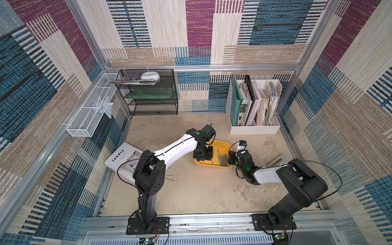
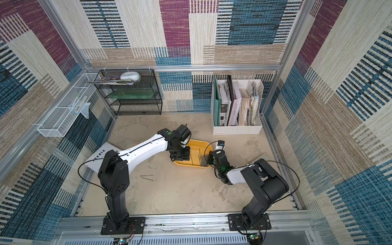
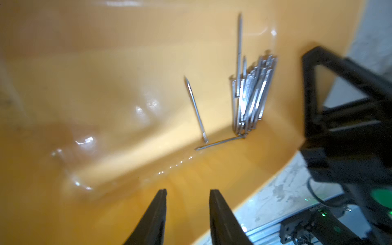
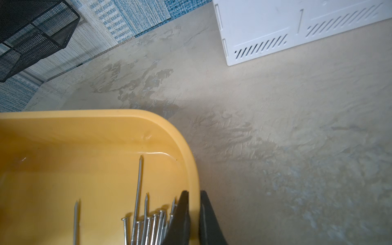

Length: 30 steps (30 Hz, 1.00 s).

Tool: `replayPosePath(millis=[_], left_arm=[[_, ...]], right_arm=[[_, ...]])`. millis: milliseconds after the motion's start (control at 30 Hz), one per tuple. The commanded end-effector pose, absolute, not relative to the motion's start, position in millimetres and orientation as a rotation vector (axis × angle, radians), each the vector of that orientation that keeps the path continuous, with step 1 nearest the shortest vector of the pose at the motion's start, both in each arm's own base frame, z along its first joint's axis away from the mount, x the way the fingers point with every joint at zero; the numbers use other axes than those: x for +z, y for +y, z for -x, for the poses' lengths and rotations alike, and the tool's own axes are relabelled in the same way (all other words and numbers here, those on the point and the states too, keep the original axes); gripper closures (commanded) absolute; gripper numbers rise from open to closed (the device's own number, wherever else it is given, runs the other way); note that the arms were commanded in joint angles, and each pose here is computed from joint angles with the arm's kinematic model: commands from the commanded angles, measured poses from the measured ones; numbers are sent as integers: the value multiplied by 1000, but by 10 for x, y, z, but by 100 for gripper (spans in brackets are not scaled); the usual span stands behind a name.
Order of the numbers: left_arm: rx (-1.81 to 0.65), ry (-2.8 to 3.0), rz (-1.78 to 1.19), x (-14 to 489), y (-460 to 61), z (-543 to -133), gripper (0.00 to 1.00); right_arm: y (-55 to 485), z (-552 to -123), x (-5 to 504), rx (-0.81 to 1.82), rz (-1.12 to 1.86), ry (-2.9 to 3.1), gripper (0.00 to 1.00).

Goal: Put the nails on the desktop into the storage box
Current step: Place the nail in the storage box, then pick up the nail from the center of the board.

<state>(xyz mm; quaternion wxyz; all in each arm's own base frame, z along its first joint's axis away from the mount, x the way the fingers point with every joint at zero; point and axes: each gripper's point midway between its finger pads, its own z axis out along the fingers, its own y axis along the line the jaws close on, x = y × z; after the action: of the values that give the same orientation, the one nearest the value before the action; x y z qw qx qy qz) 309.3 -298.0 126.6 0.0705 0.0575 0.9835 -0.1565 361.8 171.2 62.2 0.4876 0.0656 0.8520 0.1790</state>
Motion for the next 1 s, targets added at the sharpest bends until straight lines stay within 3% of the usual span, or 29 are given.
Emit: replayPosePath(millis=[0, 133, 400, 667, 967], left_arm=[[-451, 2893, -159, 1574, -2850, -3098, 57], [-450, 2857, -111, 1779, -2490, -2942, 55], [-419, 2921, 313, 1232, -1359, -2387, 49], [-405, 3038, 443, 705, -1169, -2028, 46], [-395, 3034, 635, 410, -1015, -2077, 47]], right_arm=[[1667, -3572, 498, 386, -144, 2124, 100], [1672, -3576, 493, 384, -143, 2128, 100], [1697, -3596, 479, 385, -133, 2135, 100], [1700, -3591, 477, 385, -127, 2137, 100], [1707, -3591, 474, 386, -120, 2138, 100]])
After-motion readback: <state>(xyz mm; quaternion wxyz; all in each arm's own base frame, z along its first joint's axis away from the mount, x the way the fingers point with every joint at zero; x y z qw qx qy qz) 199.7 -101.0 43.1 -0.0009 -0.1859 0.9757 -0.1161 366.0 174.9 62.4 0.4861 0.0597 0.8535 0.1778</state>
